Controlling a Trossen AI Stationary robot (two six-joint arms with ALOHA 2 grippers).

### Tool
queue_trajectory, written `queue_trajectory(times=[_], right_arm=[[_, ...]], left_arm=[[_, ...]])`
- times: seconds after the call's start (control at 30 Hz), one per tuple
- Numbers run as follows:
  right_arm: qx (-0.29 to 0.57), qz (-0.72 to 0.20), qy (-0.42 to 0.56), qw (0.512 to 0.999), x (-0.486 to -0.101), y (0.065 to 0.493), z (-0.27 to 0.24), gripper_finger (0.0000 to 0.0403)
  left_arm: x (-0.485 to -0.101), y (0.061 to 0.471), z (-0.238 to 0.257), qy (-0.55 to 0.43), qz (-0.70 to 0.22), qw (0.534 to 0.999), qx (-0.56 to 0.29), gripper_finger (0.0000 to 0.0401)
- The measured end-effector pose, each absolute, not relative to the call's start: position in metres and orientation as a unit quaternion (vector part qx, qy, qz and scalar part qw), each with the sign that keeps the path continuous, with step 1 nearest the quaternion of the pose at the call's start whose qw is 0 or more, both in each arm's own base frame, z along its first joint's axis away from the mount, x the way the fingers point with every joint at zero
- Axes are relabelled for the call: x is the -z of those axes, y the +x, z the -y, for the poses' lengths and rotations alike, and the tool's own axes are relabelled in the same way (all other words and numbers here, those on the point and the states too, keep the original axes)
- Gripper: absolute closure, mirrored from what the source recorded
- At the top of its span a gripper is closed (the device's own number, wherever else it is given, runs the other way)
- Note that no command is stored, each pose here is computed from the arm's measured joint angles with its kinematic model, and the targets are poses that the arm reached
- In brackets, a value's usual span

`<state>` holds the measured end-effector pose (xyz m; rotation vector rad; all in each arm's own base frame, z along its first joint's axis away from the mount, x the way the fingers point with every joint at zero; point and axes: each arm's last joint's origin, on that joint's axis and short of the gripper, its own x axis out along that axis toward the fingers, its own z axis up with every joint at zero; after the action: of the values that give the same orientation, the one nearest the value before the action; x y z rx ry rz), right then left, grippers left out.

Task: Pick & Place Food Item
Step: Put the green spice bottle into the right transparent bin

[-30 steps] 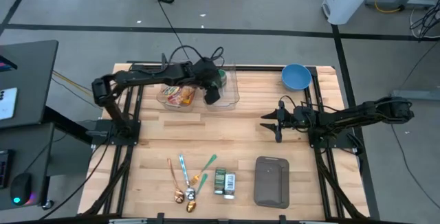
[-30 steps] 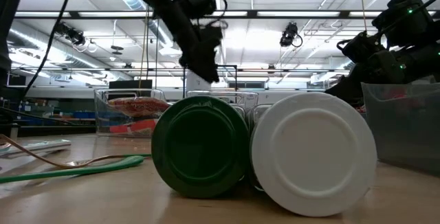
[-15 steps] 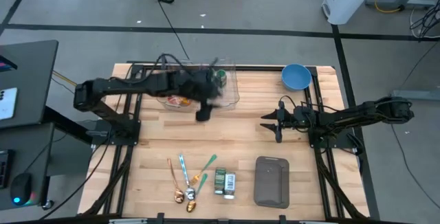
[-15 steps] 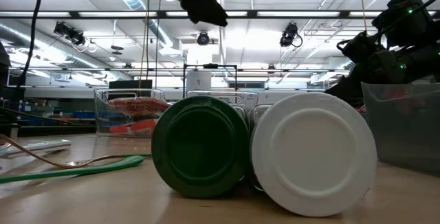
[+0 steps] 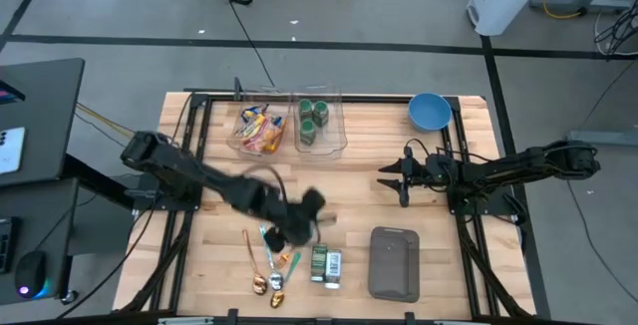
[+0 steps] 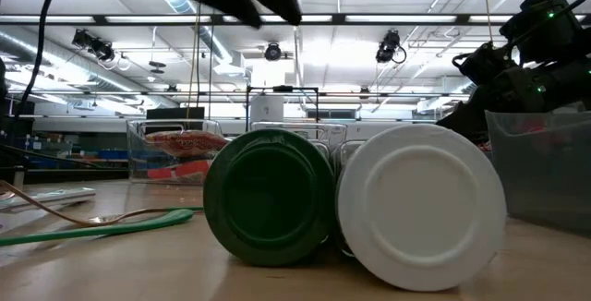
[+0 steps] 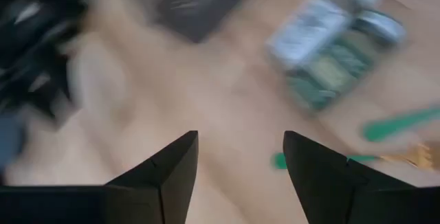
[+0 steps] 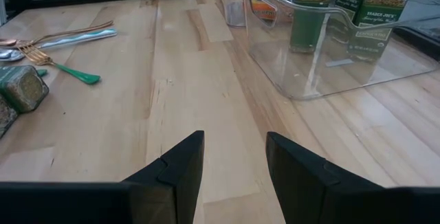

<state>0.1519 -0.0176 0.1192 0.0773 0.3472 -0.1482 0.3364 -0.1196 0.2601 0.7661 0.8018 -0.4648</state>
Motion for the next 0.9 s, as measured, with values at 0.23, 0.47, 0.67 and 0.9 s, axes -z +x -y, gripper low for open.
queue_trajectory(times=[0.23, 0.47, 0.67, 0.9], right_arm=[[0.074, -0.173, 0.038, 0.981, -0.119, 0.152, 0.018, 0.0236], [0.076, -0.172, 0.039, 0.981, -0.119, 0.152, 0.018, 0.0236], [0.077, -0.172, 0.042, 0.981, -0.119, 0.152, 0.018, 0.0236], [0.077, -0.172, 0.041, 0.981, -0.119, 0.152, 0.018, 0.0236]], left_arm=[[-0.221, 0.332, 0.169, 0.5, -0.375, 0.729, 0.279, 0.0158], [-0.191, 0.348, 0.195, 0.524, -0.37, 0.696, 0.324, 0.0147], [-0.191, 0.376, 0.212, 0.559, -0.376, 0.664, 0.325, 0.0146], [-0.187, 0.393, 0.223, 0.537, -0.435, 0.638, 0.338, 0.0147]])
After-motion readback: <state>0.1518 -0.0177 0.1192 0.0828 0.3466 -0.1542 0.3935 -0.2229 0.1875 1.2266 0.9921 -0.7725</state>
